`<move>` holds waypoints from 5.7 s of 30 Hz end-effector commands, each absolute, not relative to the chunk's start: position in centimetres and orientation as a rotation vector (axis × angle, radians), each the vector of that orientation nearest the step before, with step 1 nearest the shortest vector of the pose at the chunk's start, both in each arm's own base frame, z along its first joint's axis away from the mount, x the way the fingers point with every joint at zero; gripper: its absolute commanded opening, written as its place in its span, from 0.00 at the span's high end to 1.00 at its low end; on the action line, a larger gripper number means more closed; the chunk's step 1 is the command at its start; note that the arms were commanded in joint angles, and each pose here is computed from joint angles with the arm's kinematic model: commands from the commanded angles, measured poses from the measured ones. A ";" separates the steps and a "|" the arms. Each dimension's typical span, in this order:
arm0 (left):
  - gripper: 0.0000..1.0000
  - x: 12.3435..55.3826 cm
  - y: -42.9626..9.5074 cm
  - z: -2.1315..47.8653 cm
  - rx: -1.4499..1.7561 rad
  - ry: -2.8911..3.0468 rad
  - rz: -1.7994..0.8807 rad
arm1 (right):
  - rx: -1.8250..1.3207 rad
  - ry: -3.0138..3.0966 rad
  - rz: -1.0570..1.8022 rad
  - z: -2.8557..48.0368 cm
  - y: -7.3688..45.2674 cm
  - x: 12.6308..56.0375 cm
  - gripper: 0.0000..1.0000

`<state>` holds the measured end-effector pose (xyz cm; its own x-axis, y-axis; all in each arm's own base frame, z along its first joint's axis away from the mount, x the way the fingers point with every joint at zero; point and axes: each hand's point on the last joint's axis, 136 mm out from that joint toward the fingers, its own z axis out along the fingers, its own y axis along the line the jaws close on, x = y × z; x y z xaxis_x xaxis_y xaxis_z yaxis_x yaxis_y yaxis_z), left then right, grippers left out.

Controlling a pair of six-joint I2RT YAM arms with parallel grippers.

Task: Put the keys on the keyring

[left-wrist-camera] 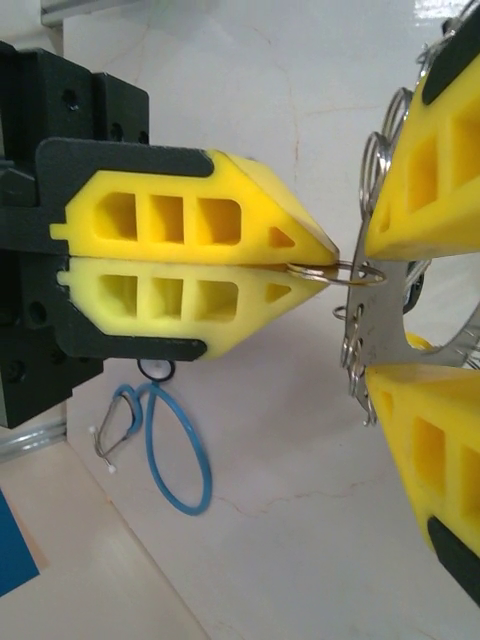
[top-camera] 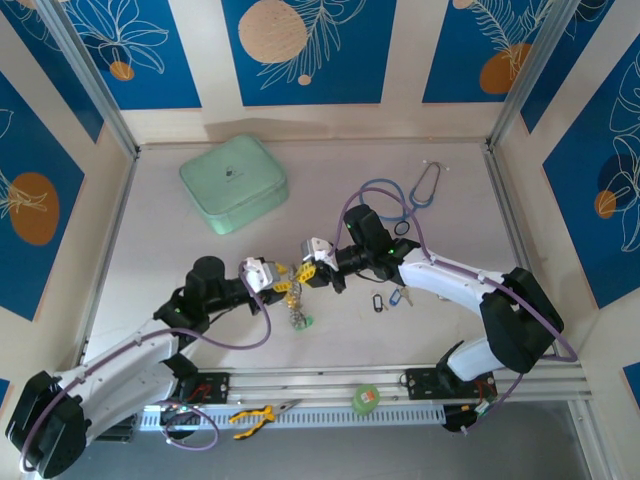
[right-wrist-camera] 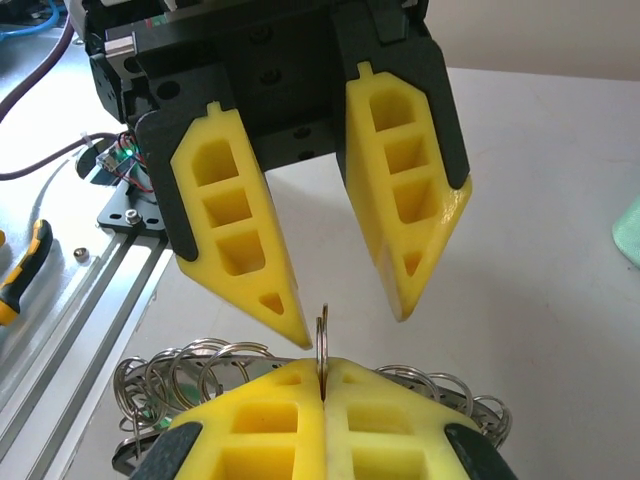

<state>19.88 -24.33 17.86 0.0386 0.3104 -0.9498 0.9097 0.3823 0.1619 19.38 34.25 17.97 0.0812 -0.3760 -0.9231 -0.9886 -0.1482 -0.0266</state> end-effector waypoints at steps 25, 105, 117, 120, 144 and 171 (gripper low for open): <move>1.00 20.2 -23.4 19.2 1.191 1.572 -0.562 | -1.633 1.434 0.726 18.6 32.0 21.1 0.66; 1.00 22.2 -24.9 18.8 1.148 1.704 -0.581 | -0.203 3.126 0.166 2.2 15.9 23.3 0.75; 1.00 22.1 -24.8 19.0 1.142 1.694 -0.574 | -0.249 3.129 0.157 2.8 16.4 23.0 0.91; 1.00 22.1 -24.8 19.0 1.145 1.692 -0.574 | -0.236 3.132 0.148 3.0 16.2 22.7 0.90; 1.00 22.0 -24.5 19.0 1.146 1.685 -0.564 | -0.225 3.200 0.087 1.9 16.5 21.5 0.84; 1.00 21.8 -24.7 18.5 1.158 1.704 -0.582 | -0.252 3.102 0.336 2.5 20.7 25.2 0.96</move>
